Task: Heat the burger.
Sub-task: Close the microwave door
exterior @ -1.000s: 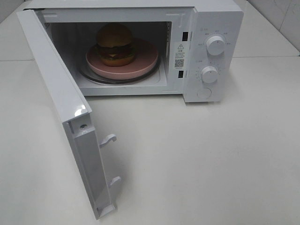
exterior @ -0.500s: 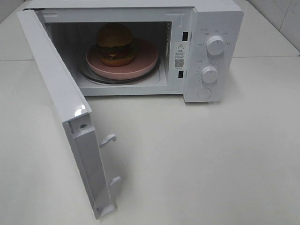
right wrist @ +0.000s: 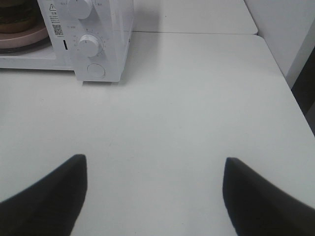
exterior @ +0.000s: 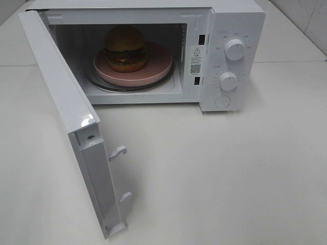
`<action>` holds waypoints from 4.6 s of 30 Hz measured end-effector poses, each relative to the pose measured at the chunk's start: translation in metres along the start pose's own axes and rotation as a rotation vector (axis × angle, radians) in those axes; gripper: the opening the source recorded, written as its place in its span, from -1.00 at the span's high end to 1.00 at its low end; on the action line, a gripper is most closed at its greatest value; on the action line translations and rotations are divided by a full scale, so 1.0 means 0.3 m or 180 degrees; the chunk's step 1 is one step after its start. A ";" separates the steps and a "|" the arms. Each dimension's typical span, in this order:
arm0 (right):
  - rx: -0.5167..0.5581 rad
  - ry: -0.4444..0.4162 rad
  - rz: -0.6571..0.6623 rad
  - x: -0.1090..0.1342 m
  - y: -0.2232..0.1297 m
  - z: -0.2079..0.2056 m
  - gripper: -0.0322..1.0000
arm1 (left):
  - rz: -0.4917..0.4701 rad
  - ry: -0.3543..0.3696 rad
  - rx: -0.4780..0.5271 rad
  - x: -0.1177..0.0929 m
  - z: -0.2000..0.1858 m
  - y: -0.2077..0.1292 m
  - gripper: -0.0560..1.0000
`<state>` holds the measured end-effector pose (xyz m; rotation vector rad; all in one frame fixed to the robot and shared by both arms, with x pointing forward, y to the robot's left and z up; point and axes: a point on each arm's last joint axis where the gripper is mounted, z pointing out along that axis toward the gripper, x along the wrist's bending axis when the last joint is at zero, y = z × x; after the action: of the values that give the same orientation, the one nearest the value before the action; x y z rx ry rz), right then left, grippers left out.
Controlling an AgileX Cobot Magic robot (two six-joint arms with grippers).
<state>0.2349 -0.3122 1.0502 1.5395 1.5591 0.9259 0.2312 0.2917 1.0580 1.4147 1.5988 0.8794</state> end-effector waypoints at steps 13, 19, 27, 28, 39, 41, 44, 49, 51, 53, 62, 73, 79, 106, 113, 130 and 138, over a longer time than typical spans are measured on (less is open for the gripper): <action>0.0000 0.0000 0.0000 0.000 0.000 0.000 -0.53 | -0.0028 -0.0009 -0.0517 -0.005 0.014 0.115 -0.46; 0.0000 0.0000 0.0000 0.000 0.000 0.000 -0.53 | -0.0083 -0.0023 -0.0589 -0.005 0.063 0.168 0.30; 0.0000 0.0000 0.0000 0.000 0.000 0.000 -0.53 | -0.0009 0.0058 -0.0581 0.006 0.165 0.241 0.89; 0.0000 0.0000 0.0000 0.000 0.000 0.000 -0.53 | -0.0016 0.0073 -0.0655 0.009 0.193 0.265 0.89; 0.0000 0.0000 0.0000 0.000 0.000 0.000 -0.53 | -0.0043 0.0187 -0.1044 0.042 0.384 0.281 0.89; 0.0000 0.0000 0.0000 0.000 0.000 0.000 -0.53 | -0.0046 0.0200 -0.1055 0.046 0.403 0.274 0.89; 0.0000 0.0000 0.0000 0.000 0.000 0.000 -0.53 | -0.0046 0.0248 -0.1099 0.060 0.466 0.243 0.89; 0.0000 0.0000 0.0000 0.000 0.000 0.000 -0.53 | 0.0060 0.0290 -0.1205 0.073 0.528 0.200 0.89; 0.0000 0.0000 0.0000 0.000 0.000 0.000 -0.53 | 0.0112 0.0280 -0.1167 0.076 0.561 0.178 0.89; 0.0000 0.0000 0.0000 0.000 0.000 0.000 -0.53 | 0.0143 0.0267 -0.1149 0.075 0.571 0.174 0.89; 0.0000 0.0000 0.0000 0.000 0.000 0.000 -0.53 | 0.0458 -0.0121 -0.0890 0.048 0.688 0.130 0.89; 0.0000 0.0000 0.0000 0.000 0.000 0.000 -0.53 | 0.0492 -0.0532 -0.0770 0.026 0.811 0.068 0.89; 0.0000 0.0000 0.0000 0.000 0.000 0.000 -0.53 | 0.0528 -0.0847 -0.0684 0.003 0.865 0.062 0.89; 0.0000 0.0000 0.0000 0.000 0.000 0.000 -0.53 | 0.0534 -0.1575 -0.0543 -0.189 0.987 0.077 0.89; 0.0000 0.0000 0.0000 0.000 0.000 0.000 -0.53 | 0.0522 -0.1737 -0.0508 -0.273 1.012 0.063 0.89; 0.0000 0.0000 0.0000 0.000 0.000 0.000 -0.53 | 0.0535 -0.1835 -0.0428 -0.432 1.083 0.076 0.89; 0.0000 0.0000 0.0000 0.000 0.000 0.000 -0.53 | 0.0565 -0.1845 -0.0489 -0.538 1.127 0.095 0.89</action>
<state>0.2349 -0.3122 1.0502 1.5395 1.5591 0.9259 0.5559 0.1313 0.9578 1.5380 0.9642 0.5965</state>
